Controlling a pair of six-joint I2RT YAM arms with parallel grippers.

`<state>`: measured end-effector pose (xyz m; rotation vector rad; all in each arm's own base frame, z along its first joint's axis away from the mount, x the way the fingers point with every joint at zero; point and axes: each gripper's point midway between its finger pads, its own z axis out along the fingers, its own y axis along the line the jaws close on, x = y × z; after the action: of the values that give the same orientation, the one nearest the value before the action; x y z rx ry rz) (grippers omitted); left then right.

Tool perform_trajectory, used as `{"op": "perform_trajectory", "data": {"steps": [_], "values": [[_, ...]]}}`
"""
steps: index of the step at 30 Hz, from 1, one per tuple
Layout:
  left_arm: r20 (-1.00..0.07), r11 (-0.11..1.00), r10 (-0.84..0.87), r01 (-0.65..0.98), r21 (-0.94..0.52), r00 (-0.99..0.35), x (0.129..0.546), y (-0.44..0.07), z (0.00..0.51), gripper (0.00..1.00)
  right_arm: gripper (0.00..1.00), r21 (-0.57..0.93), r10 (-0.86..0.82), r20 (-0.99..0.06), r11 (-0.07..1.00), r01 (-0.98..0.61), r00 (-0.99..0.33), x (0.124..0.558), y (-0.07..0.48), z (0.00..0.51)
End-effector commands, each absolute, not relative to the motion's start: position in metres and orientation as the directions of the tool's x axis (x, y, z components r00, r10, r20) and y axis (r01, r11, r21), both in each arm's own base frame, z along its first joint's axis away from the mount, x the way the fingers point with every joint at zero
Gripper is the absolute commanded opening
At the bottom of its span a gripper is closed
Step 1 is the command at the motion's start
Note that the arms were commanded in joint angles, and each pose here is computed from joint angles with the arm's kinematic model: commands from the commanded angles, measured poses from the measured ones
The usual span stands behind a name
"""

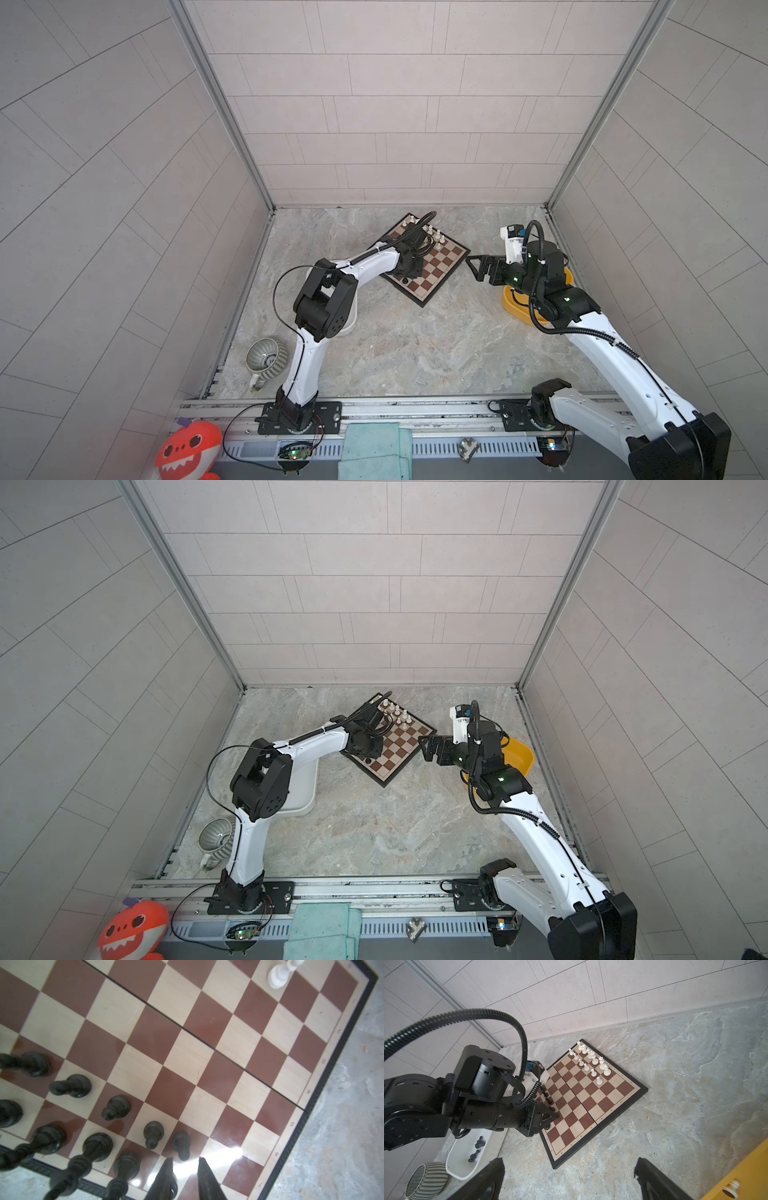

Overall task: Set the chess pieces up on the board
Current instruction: 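Swing left gripper back over the white bin and lower it to a black pawn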

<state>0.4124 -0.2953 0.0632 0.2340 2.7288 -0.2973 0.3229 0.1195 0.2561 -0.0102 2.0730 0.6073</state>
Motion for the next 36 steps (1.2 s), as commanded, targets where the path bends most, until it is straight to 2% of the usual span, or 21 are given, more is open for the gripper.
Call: {"op": "perform_trajectory", "data": {"steps": [1, 5, 9, 12, 16, 22, 25, 30, 36], "values": [[-0.475, 0.938, 0.099, 0.242, -0.249, -0.874, 0.414, -0.308, 0.133, 0.29, 1.0, 0.422, 0.245, -0.801, 0.879, -0.223, -0.547, 0.326, 0.116, 0.257], [-0.547, 0.929, 0.079, 0.26, -0.262, -0.833, 0.404, -0.295, 0.195, 0.29, 0.99, 0.428, 0.262, -0.795, 0.882, -0.198, -0.547, 0.328, 0.112, 0.256], [-0.59, 0.958, -0.033, 0.143, -0.249, -0.806, 0.382, -0.231, 0.228, 0.3, 0.98, 0.441, 0.254, -0.783, 0.87, -0.22, -0.568, 0.33, 0.119, 0.254], [-0.563, 0.966, -0.135, 0.017, -0.257, -0.816, 0.359, -0.168, 0.217, 0.33, 0.93, 0.453, 0.223, -0.752, 0.859, -0.24, -0.621, 0.331, 0.134, 0.242], [-0.42, 0.959, -0.26, -0.182, -0.217, -0.869, 0.32, -0.092, 0.173, 0.37, 0.89, 0.448, 0.152, -0.727, 0.844, -0.294, -0.67, 0.329, 0.163, 0.231], [-0.224, 0.889, -0.448, -0.404, -0.218, -0.866, 0.291, -0.046, 0.106, 0.4, 0.89, 0.439, 0.028, -0.718, 0.793, -0.422, -0.695, 0.322, 0.224, 0.224], [-0.171, 0.873, -0.483, -0.458, -0.165, -0.859, 0.287, -0.031, 0.081, 0.4, 0.88, 0.433, -0.042, -0.701, 0.769, -0.471, -0.712, 0.32, 0.256, 0.217], [-0.16, 0.86, -0.509, -0.507, -0.06, -0.845, 0.287, -0.013, 0.059, 0.38, 0.83, 0.482, -0.067, -0.667, 0.72, -0.499, -0.742, 0.319, 0.283, 0.212], [-0.185, 0.827, -0.551, -0.563, 0.012, -0.814, 0.289, 0.004, 0.045, 0.37, 0.82, 0.49, -0.077, -0.667, 0.703, -0.515, -0.741, 0.314, 0.285, 0.215]]}}
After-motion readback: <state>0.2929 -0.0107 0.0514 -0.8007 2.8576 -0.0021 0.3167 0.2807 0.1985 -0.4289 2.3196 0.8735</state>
